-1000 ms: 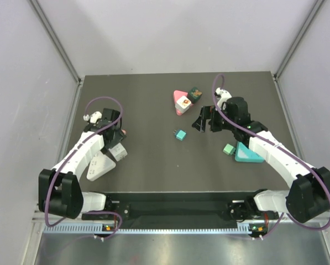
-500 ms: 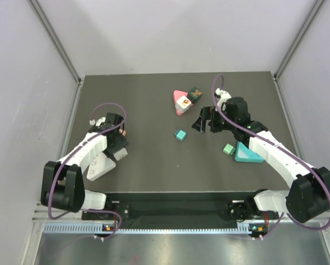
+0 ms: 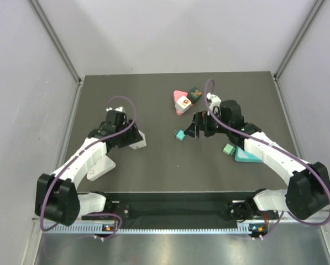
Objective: Insert the plug
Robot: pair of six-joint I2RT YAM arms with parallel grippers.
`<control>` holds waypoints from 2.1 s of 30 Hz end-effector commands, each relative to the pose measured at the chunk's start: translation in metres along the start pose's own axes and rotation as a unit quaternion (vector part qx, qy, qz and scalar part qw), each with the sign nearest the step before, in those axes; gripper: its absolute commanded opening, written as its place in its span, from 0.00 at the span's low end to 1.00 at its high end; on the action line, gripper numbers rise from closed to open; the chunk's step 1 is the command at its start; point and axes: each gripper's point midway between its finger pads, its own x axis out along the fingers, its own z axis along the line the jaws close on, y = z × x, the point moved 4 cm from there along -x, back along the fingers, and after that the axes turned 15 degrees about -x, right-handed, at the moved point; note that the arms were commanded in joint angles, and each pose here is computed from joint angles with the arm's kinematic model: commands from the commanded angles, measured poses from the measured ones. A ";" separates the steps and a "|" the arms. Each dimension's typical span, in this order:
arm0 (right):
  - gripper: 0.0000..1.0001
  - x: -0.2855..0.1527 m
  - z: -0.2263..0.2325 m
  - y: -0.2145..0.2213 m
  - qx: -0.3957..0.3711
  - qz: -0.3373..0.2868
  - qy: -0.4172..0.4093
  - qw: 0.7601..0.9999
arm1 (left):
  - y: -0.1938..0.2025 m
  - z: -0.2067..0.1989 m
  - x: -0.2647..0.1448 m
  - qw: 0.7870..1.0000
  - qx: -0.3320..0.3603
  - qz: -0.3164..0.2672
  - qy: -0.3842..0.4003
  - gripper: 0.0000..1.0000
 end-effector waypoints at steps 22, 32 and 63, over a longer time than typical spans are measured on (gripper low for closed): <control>0.99 -0.022 0.089 -0.033 -0.163 -0.078 -0.351 0.919 | 0.073 -0.127 -0.119 0.789 0.267 0.162 0.529 0.00; 0.96 -0.014 -0.015 -0.027 0.021 0.007 0.070 0.997 | 0.054 -0.138 -0.118 0.829 0.249 0.104 0.490 0.00; 0.91 -0.039 0.076 -0.056 -0.064 0.072 -0.115 0.989 | 0.082 -0.168 -0.120 0.818 0.389 -0.209 0.370 0.00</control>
